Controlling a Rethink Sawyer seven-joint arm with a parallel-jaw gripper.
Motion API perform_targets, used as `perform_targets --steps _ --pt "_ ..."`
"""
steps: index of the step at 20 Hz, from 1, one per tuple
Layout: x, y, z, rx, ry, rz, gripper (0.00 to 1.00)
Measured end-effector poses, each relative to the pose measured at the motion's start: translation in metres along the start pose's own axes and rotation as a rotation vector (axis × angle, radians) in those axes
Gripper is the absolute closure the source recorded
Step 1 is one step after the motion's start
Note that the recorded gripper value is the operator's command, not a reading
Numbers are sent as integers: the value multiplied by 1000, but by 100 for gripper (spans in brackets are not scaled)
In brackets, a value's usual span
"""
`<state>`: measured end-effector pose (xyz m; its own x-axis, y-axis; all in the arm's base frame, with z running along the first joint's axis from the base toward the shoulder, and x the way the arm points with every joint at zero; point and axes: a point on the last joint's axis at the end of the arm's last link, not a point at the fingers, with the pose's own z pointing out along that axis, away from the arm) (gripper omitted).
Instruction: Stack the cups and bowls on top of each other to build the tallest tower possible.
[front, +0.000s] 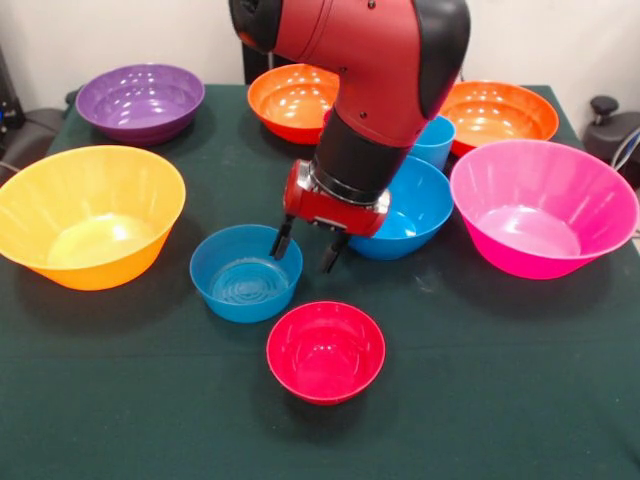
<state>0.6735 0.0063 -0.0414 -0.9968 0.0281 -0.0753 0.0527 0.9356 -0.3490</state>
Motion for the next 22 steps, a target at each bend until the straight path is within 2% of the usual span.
perform_targets --steps 8,22 --pt "-15 -3 12 -23 -15 23 0" --pt "-16 -19 24 -44 -4 51 0"
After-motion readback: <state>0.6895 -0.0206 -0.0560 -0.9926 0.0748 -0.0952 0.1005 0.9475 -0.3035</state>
